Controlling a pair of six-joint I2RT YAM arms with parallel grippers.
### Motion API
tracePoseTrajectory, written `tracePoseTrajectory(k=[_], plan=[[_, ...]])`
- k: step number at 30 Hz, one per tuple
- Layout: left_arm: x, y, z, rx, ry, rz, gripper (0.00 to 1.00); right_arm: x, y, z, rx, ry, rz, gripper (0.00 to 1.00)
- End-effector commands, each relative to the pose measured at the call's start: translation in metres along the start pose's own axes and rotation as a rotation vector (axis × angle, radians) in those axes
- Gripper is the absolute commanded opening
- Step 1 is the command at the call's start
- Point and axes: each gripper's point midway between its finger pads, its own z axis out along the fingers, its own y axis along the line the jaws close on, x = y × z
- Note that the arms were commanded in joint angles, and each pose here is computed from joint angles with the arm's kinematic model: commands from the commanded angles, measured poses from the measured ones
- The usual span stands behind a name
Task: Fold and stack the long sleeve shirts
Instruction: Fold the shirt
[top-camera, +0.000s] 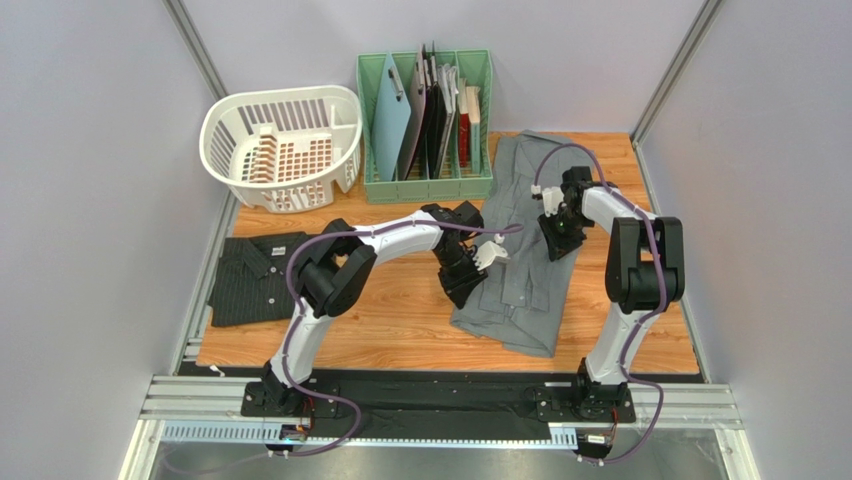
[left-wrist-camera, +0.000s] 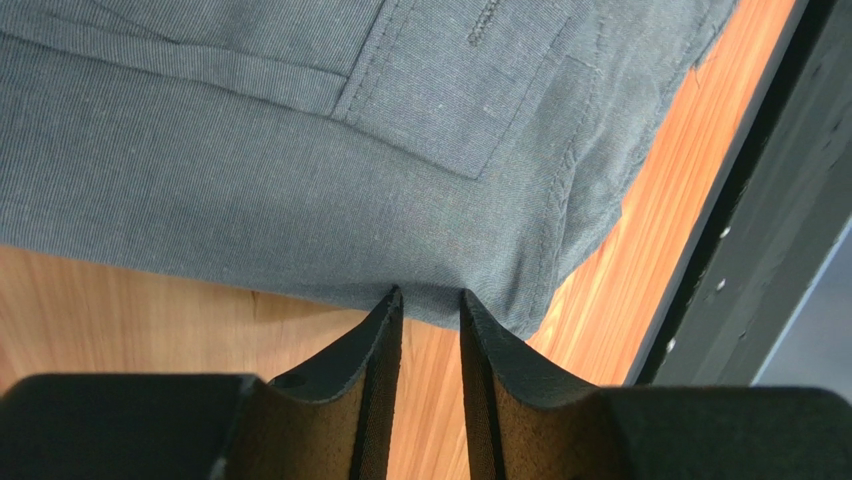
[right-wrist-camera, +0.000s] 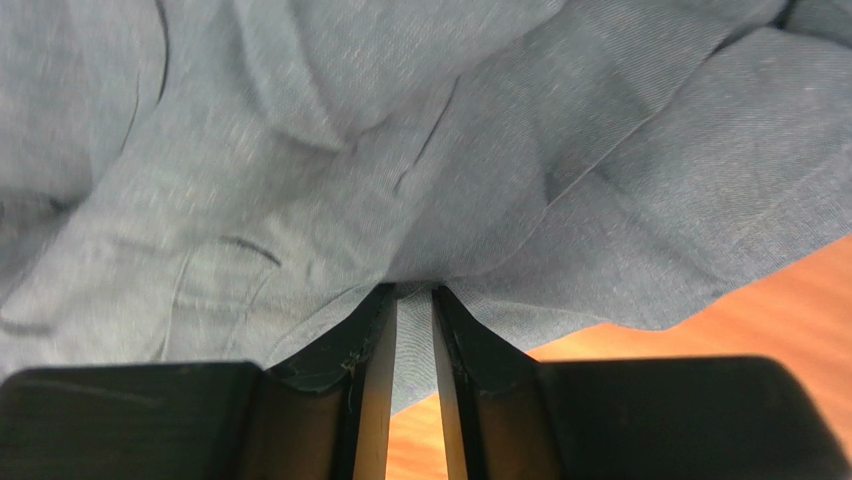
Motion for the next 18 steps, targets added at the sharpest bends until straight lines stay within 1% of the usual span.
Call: tracePoseTrajectory(k=[1,4,5,6,7,8,9,10,11,12,13,14,15,16,17,18], plan=[[-0.028,0.001,0.010,0.051,-0.044,-0.056,0.34,-0.027,-0.041,0.031,0.118,-0.005,-0.020,0.26],[-0.044,0.004,0.012,0.065,-0.063,-0.056,0.33,-0.038,-0.050,0.024,0.140,-0.009,-0.022,0.27],[-0.053,0.002,0.005,0.065,-0.086,-0.037,0.34,-0.050,-0.055,0.014,0.149,-0.040,-0.025,0.28],[-0.058,0.001,0.000,0.057,-0.105,-0.014,0.36,-0.049,-0.058,0.005,0.146,-0.043,-0.016,0.29],[-0.063,-0.001,-0.007,0.047,-0.125,0.008,0.37,-0.055,-0.060,-0.013,0.152,-0.083,-0.019,0.32],[-0.071,-0.008,-0.025,0.028,-0.162,0.047,0.41,-0.066,-0.060,-0.031,0.137,-0.136,-0.029,0.34],[-0.079,-0.011,-0.037,0.004,-0.198,0.087,0.43,-0.061,-0.063,-0.046,0.114,-0.149,-0.017,0.36],[-0.084,-0.013,-0.050,-0.023,-0.228,0.133,0.45,-0.064,-0.062,-0.063,0.101,-0.190,-0.015,0.39],[-0.087,-0.026,-0.074,-0.056,-0.276,0.187,0.48,-0.075,-0.051,-0.102,0.069,-0.311,-0.052,0.42],[-0.096,-0.028,-0.089,-0.106,-0.332,0.252,0.50,-0.069,-0.053,-0.118,0.056,-0.357,-0.038,0.46],[-0.105,-0.043,-0.125,-0.163,-0.413,0.351,0.52,-0.069,-0.047,-0.140,0.052,-0.421,-0.063,0.53],[-0.102,-0.044,-0.127,-0.194,-0.443,0.406,0.57,-0.072,-0.030,-0.177,0.034,-0.540,-0.125,0.57],[-0.102,-0.049,-0.138,-0.222,-0.477,0.460,0.61,-0.061,-0.022,-0.184,0.029,-0.570,-0.178,0.67],[-0.105,-0.063,-0.161,-0.257,-0.535,0.528,0.69,-0.058,-0.012,-0.194,0.021,-0.612,-0.233,0.75],[-0.096,-0.062,-0.155,-0.266,-0.527,0.571,0.98,-0.056,0.009,-0.200,-0.036,-0.664,-0.294,0.83],[-0.100,-0.068,-0.157,-0.252,-0.564,0.617,0.99,-0.053,0.023,-0.222,-0.006,-0.741,-0.381,0.96]])
